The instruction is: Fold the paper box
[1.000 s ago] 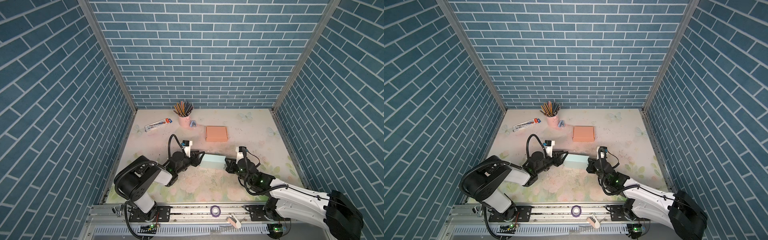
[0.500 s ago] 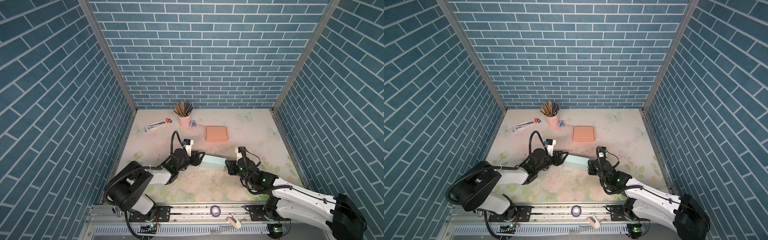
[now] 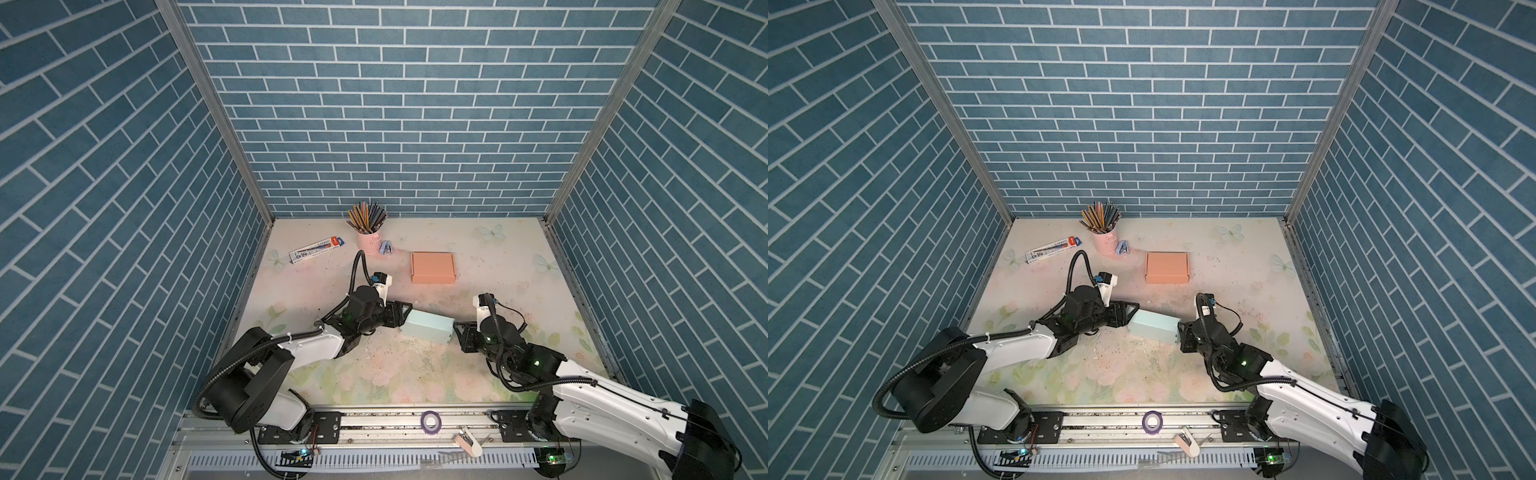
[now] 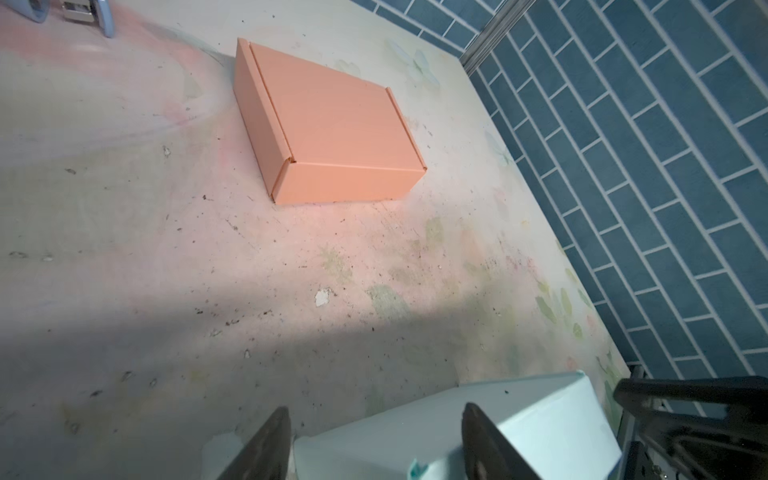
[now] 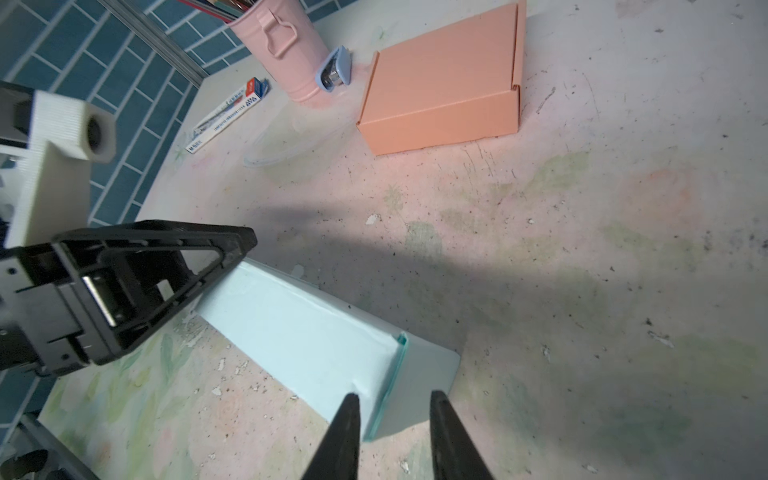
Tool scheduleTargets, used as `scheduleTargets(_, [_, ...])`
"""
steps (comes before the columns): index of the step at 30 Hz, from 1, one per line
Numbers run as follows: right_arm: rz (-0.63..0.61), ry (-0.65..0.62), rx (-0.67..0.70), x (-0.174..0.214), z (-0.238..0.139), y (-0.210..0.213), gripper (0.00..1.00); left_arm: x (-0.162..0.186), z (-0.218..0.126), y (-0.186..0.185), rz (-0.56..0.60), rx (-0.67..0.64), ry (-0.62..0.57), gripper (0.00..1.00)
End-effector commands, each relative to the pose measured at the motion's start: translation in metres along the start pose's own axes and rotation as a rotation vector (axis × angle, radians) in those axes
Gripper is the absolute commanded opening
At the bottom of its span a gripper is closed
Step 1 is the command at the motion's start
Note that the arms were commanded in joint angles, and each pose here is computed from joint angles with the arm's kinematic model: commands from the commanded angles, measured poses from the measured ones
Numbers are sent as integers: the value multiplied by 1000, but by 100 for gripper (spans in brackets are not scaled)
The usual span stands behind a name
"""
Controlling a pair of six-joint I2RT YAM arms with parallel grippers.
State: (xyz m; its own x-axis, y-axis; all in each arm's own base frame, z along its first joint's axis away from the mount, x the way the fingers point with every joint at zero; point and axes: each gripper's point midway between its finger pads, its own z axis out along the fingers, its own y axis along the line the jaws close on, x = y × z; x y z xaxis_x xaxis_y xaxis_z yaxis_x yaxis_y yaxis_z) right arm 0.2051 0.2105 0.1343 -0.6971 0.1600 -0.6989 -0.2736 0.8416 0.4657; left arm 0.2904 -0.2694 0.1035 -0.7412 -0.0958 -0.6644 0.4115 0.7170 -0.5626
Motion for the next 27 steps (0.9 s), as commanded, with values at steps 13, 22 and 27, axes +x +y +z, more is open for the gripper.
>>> scheduleTargets(13, [101,82,-94,4,4,4,36,16,-23,-7,17,-32,140,72])
scheduleTargets(22, [-17,77,-60,-16,-1,7,37,10,-34,-12,29,-29,118,73])
scheduleTargets(27, [-171,104,-61,-33,-1,19,38,4,-53,-20,63,-70,59,73])
